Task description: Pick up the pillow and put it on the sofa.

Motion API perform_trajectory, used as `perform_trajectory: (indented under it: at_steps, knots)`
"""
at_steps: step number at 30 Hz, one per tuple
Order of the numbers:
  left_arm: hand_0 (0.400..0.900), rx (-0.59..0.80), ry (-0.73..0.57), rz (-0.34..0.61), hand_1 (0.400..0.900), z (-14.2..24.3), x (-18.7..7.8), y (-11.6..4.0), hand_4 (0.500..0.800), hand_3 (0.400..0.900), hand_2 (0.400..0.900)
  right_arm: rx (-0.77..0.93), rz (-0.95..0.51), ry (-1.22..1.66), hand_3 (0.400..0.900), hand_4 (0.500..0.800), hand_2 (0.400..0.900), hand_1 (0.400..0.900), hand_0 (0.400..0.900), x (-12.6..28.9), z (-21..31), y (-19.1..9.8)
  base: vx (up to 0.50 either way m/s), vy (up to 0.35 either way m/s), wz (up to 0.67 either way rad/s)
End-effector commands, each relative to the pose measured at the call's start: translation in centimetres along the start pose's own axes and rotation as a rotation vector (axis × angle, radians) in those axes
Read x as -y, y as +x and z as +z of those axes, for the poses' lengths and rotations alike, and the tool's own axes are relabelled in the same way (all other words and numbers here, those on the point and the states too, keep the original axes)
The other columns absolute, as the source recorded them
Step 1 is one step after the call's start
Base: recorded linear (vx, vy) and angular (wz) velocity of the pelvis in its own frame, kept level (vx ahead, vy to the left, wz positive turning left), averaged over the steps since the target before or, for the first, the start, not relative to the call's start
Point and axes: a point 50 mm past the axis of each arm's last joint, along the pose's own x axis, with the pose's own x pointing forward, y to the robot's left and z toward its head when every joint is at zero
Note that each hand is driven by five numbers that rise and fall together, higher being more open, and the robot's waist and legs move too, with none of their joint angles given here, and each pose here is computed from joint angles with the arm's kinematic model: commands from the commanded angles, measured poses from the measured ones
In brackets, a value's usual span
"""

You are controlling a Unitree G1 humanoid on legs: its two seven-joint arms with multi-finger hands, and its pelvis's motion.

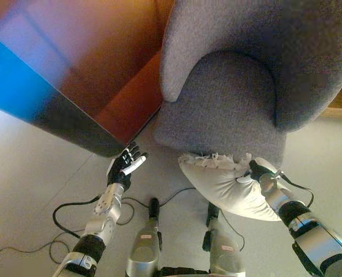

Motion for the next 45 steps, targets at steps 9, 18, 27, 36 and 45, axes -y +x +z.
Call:
perform_trajectory:
  at_steps: [9, 18, 27, 36, 45]
  knots:
    - [0.900, -0.072, 0.061, 0.003, 0.900, -2.1, -1.5, -2.1, 0.800, 0.900, 0.900, 0.073, -0.130, -0.148, 0.400, 0.500, 0.400, 0.400, 0.400, 5.1, 0.4, -1.0, 0.113, 0.004, 0.01]
    - [0.900, -0.091, 0.052, 0.020, 0.900, -2.5, -2.1, -2.5, 0.800, 0.900, 0.900, 0.156, -0.252, -0.184, 0.400, 0.500, 0.400, 0.400, 0.400, 9.4, 3.4, -1.4, 0.011, 0.003, 0.01]
    - [0.900, -0.143, 0.067, -0.008, 0.900, -3.4, -2.7, -3.5, 0.800, 0.900, 0.900, 0.174, -0.350, -0.201, 0.400, 0.500, 0.400, 0.400, 0.400, 14.0, 5.0, -2.1, 0.020, 0.006, 0.04]
    - [0.900, -0.159, 0.060, -0.026, 0.900, -3.5, -2.6, -3.4, 0.800, 0.900, 0.900, 0.170, -0.473, -0.210, 0.400, 0.500, 0.400, 0.400, 0.400, 20.4, 6.8, -3.5, 0.008, 0.003, 0.00]
    - [0.900, -0.201, 0.078, -0.051, 0.900, -4.5, -2.9, -4.5, 0.800, 0.900, 0.900, 0.151, -0.547, -0.218, 0.400, 0.500, 0.400, 0.400, 0.400, 24.6, 7.5, -5.1, 0.080, 0.000, 0.02]
